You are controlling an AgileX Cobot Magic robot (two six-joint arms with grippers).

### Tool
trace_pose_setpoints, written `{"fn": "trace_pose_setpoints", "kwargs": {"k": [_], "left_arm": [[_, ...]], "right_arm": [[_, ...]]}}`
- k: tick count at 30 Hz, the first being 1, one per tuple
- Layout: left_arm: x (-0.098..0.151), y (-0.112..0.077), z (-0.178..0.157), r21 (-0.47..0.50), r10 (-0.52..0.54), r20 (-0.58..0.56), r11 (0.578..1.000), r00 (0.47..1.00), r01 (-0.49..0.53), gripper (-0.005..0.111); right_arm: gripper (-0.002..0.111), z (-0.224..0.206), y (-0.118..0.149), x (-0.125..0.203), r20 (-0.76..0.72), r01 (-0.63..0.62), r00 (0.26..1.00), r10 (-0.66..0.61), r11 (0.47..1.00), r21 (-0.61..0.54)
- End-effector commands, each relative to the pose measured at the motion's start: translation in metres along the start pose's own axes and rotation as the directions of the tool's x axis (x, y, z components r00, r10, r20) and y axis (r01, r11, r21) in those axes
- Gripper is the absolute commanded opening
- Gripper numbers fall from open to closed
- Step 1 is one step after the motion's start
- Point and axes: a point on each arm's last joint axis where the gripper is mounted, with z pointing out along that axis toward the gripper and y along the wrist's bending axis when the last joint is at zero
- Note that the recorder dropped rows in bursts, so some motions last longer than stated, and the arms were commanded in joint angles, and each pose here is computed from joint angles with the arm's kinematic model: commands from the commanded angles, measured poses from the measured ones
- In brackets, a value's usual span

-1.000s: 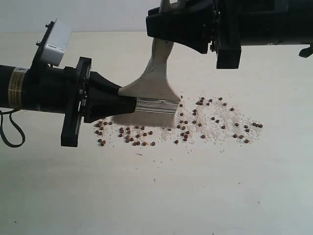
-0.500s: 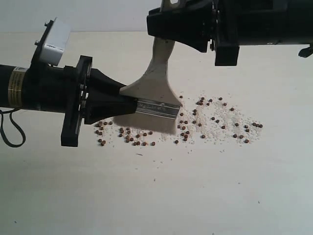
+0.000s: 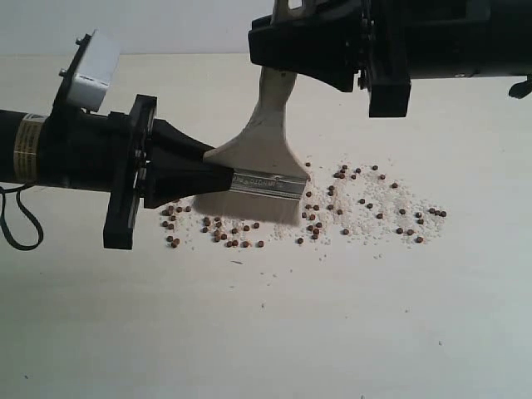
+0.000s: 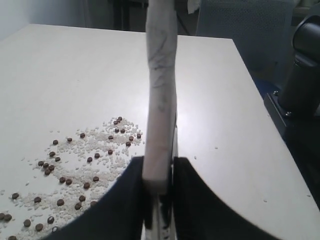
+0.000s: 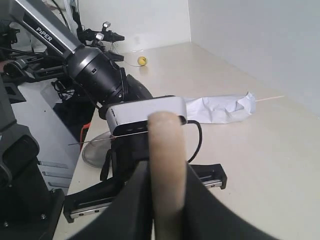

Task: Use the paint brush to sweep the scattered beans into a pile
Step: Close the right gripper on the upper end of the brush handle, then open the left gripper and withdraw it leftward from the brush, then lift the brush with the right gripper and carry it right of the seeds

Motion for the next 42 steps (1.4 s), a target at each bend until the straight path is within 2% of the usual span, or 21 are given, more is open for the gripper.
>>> {"fn": "trace_pose_setpoints", "kwargs": {"k": [1,7,9,15,22,23,24,26,27,29,31,33,36,39,40,42], "left_arm": [[-0.003,0.002,-0.001,-0.018,0.009,0.034,1.0,0.999,-0.008,0.004],[-0.001,0.0,-0.002,0.005,0.008,0.013,1.0,1.0,-0.008,0.041],[0.0,-0.001,-0.002,0.015,-0.024,0.004,1.0,1.0,0.023,0.048],[-0.004,0.001,-0.01,-0.006,-0.104,0.005,0.995,0.995,0.104,0.05],[-0.015,0.0,-0.029,-0.041,-0.089,-0.007,0.995,0.996,0.089,0.05],[-0.015,0.001,-0.03,-0.047,-0.091,-0.005,0.995,0.996,0.09,0.049],[-0.016,0.003,-0.033,-0.063,-0.135,0.009,0.989,0.991,0.136,0.042],[-0.019,0.005,-0.039,-0.091,-0.185,0.026,0.978,0.982,0.187,0.006],[-0.021,0.007,-0.044,-0.115,-0.191,0.043,0.974,0.981,0.195,0.0],[-0.031,0.012,-0.053,-0.164,-0.301,0.138,0.932,0.943,0.322,0.0],[-0.043,0.011,-0.059,-0.185,-0.337,0.212,0.908,0.918,0.376,0.0],[-0.052,-0.002,-0.064,-0.199,-0.322,0.253,0.906,0.912,0.374,0.0],[-0.052,-0.014,-0.072,-0.338,-0.319,0.23,0.86,0.919,0.383,0.0],[-0.054,-0.031,-0.08,-0.435,-0.309,0.225,0.817,0.924,0.379,0.0],[-0.056,-0.036,-0.083,-0.453,-0.303,0.232,0.807,0.924,0.379,0.0],[-0.059,-0.05,-0.088,-0.494,-0.277,0.247,0.788,0.929,0.367,0.0]], "right_arm": [[0.0,0.0,-0.002,-0.006,0.026,0.0,1.0,0.0,1.0,0.031],[0.0,0.0,-0.002,-0.006,0.026,0.0,1.0,0.0,1.0,0.031],[0.0,0.0,-0.002,-0.006,0.026,0.0,1.0,0.0,1.0,0.031],[0.0,0.0,-0.002,-0.006,0.025,-0.016,1.0,0.015,0.999,0.036],[0.0,-0.003,-0.013,-0.002,-0.03,-0.04,0.999,0.046,0.984,0.174],[0.0,-0.004,-0.014,-0.002,-0.036,-0.053,0.997,0.062,0.978,0.202],[0.0,-0.006,-0.017,-0.003,-0.046,-0.075,0.995,0.091,0.961,0.266],[0.0,-0.013,-0.018,-0.01,-0.043,-0.106,0.99,0.131,0.92,0.377],[0.0,-0.018,-0.017,-0.016,-0.026,-0.131,0.987,0.158,0.89,0.437],[0.0,-0.03,-0.009,-0.03,0.014,-0.165,0.982,0.187,0.825,0.54],[0.0,-0.042,0.006,-0.036,0.072,-0.211,0.975,0.212,0.763,0.611],[0.0,-0.057,0.024,-0.03,0.111,-0.235,0.97,0.218,0.702,0.672],[0.0,-0.071,0.039,-0.016,0.092,-0.199,0.976,0.198,0.636,0.746],[0.0,-0.082,0.048,-0.008,0.107,-0.207,0.973,0.204,0.565,0.799],[0.0,-0.085,0.05,-0.007,0.122,-0.218,0.971,0.206,0.546,0.809],[0.0,-0.085,0.055,-0.008,0.143,-0.237,0.968,0.208,0.555,0.797]]}}
